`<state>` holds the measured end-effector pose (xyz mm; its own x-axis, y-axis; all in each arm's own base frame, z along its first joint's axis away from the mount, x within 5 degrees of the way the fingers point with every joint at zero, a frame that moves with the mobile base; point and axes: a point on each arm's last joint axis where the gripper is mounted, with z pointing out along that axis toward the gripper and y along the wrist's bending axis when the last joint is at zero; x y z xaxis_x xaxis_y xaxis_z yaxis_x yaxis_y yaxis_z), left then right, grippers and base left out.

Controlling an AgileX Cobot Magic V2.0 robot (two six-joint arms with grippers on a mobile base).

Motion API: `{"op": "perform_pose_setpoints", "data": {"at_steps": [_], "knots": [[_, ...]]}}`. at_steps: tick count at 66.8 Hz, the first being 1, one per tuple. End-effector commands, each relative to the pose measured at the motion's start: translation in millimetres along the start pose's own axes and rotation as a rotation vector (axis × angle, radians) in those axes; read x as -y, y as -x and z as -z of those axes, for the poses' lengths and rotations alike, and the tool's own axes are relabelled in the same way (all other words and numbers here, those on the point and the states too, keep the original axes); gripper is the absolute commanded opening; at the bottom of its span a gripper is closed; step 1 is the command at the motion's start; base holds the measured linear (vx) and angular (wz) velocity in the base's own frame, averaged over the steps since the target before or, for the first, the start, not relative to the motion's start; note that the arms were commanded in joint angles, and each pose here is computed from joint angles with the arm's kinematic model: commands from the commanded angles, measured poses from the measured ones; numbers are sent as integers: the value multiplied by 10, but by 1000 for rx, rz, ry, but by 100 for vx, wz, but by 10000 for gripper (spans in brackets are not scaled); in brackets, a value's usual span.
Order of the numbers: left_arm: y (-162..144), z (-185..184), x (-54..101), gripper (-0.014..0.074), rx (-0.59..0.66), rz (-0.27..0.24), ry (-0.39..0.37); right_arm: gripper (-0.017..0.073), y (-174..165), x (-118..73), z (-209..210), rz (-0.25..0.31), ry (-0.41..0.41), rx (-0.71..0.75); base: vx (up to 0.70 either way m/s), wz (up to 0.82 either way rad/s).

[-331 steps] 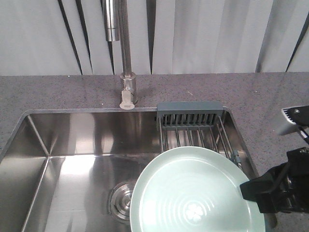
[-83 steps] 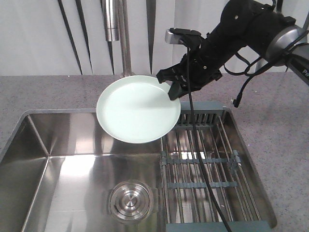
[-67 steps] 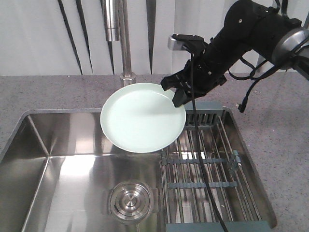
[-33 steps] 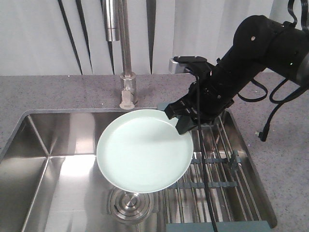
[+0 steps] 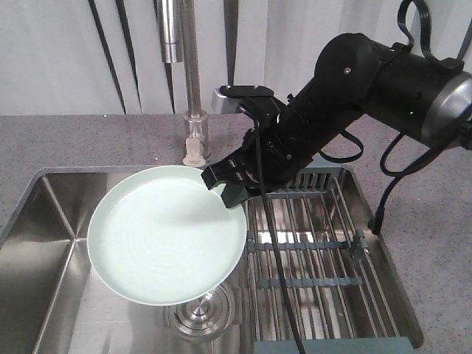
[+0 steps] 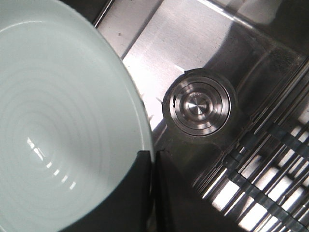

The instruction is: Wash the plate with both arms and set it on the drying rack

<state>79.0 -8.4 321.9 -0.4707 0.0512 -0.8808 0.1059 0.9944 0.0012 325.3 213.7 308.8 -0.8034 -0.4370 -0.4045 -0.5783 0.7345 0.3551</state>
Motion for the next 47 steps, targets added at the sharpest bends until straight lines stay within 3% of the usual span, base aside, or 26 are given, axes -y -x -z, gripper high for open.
{"op": "perform_pose_setpoints", "data": {"at_steps": [1,22,47], "knots": [[132,44,4,585,93,9,-5,-4,150,-121,182,17,25,107,0,0],[132,44,4,585,93,9,-5,-4,541,13,93,29,-13,119,0,0],[132,44,4,585,93,9,-5,-4,661,572,321,-63,-59,132,0,0]]}}
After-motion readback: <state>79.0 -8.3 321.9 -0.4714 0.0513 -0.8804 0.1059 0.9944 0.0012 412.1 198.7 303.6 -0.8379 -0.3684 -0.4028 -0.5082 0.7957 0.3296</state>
